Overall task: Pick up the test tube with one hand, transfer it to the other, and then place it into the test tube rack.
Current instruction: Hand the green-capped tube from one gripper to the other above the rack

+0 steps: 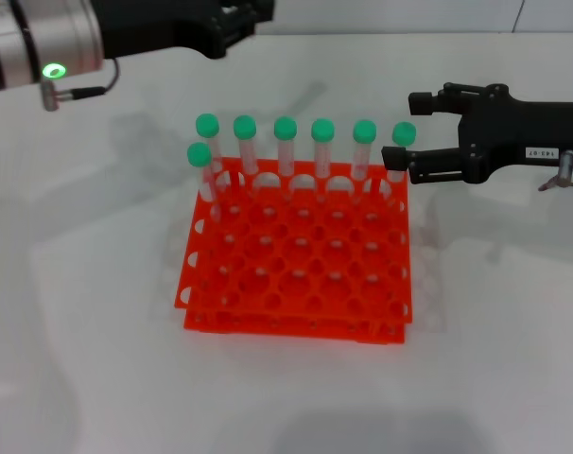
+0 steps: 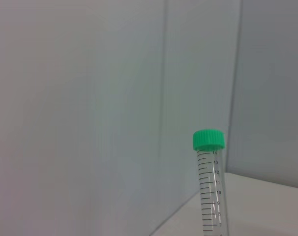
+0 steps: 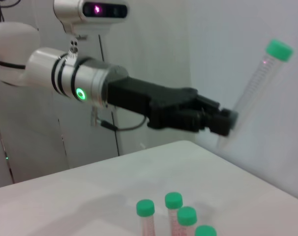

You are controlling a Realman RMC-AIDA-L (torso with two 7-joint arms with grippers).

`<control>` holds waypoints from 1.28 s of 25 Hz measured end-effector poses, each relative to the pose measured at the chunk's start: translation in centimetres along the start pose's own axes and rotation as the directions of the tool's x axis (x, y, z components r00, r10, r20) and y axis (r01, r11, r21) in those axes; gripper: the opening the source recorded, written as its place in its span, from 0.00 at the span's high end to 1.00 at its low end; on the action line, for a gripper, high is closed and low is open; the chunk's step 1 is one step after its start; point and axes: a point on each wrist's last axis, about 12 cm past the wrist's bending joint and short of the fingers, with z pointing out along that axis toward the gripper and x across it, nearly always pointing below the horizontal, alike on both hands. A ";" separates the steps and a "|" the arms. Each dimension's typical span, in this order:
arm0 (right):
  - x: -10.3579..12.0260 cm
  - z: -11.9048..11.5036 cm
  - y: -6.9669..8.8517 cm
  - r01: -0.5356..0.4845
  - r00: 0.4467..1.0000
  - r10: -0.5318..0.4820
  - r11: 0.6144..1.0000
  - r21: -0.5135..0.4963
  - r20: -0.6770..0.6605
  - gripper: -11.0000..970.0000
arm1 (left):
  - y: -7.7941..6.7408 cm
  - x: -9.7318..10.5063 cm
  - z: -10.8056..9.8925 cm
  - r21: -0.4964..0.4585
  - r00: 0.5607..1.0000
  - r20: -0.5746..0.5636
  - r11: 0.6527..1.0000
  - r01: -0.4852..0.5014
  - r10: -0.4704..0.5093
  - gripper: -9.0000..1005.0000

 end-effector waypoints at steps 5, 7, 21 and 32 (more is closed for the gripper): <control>-0.2 -0.1 0.0 0.011 1.000 -0.011 1.000 0.002 0.003 0.10 | -0.8 0.4 1.1 0.027 0.999 0.039 1.000 -0.012 0.011 0.80; -0.3 -0.1 0.0 0.012 1.000 -0.012 1.000 0.001 0.003 0.10 | -0.9 0.7 1.1 0.026 0.998 0.060 1.000 -0.014 0.012 0.80; -0.8 -0.1 -0.4 0.022 1.000 -0.022 1.000 0.021 0.015 0.10 | -1.7 2.0 1.6 0.056 1.000 0.029 0.998 -0.008 0.006 0.80; -1.4 0.0 -0.7 0.028 0.999 -0.029 0.999 0.029 0.033 0.10 | -2.1 2.1 2.0 0.076 1.000 0.014 0.997 -0.015 0.014 0.80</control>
